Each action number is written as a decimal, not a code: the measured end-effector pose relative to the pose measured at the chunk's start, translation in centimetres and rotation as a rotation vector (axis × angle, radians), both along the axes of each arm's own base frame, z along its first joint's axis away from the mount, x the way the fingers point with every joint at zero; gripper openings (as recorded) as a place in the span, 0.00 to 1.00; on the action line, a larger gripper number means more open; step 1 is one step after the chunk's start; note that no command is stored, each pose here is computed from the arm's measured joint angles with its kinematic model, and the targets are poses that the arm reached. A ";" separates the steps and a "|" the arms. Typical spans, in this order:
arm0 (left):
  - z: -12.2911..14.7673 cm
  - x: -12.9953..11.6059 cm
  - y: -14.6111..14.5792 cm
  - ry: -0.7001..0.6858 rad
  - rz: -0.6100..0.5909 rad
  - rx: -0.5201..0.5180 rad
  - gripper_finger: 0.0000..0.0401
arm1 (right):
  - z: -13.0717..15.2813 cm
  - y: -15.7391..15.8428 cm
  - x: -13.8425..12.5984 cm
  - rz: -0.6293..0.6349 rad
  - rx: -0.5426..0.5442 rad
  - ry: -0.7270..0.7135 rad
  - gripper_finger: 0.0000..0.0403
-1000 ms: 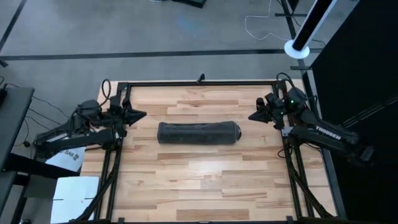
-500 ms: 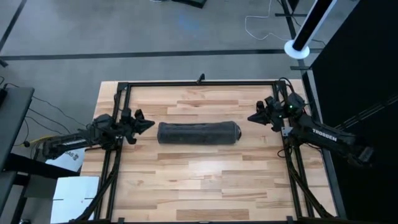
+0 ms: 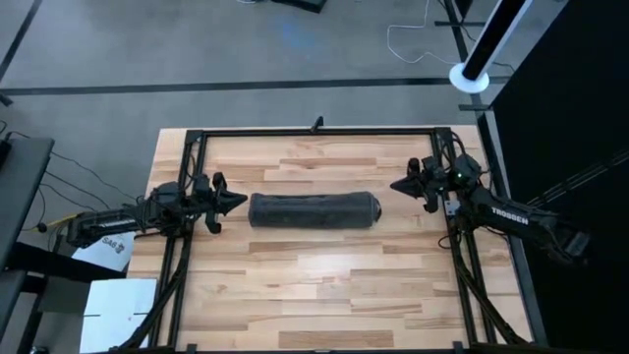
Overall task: Roll towel
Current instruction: Return to Home Position
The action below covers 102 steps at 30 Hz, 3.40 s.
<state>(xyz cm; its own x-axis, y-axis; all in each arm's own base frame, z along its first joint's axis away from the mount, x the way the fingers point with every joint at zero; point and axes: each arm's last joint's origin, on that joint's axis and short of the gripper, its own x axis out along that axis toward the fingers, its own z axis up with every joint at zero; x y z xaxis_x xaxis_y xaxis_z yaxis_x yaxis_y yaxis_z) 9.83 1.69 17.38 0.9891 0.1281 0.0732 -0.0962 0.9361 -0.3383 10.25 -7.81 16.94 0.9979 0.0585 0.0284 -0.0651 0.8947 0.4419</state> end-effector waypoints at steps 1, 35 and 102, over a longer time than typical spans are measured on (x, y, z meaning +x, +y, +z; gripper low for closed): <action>0.0 0.0 0.0 -0.003 0.001 0.008 0.00 | 0.0 -0.1 0.0 -0.014 -0.001 -0.001 0.00; -1.0 0.0 0.0 0.077 0.009 -0.210 0.00 | 0.5 7.0 -1.2 0.375 -0.088 -0.071 0.00; -1.2 0.1 0.0 0.088 0.013 -0.212 0.00 | -0.3 5.8 -0.6 -0.236 -0.561 0.062 0.00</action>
<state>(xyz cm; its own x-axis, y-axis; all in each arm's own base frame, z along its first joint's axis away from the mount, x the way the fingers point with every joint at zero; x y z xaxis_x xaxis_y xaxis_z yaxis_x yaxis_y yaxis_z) 9.96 1.67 16.20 0.9886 0.1443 -0.0432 -0.1457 0.8435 -0.5170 9.62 -2.04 16.62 0.9846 -0.1746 -0.0010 0.1735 0.9793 -0.1046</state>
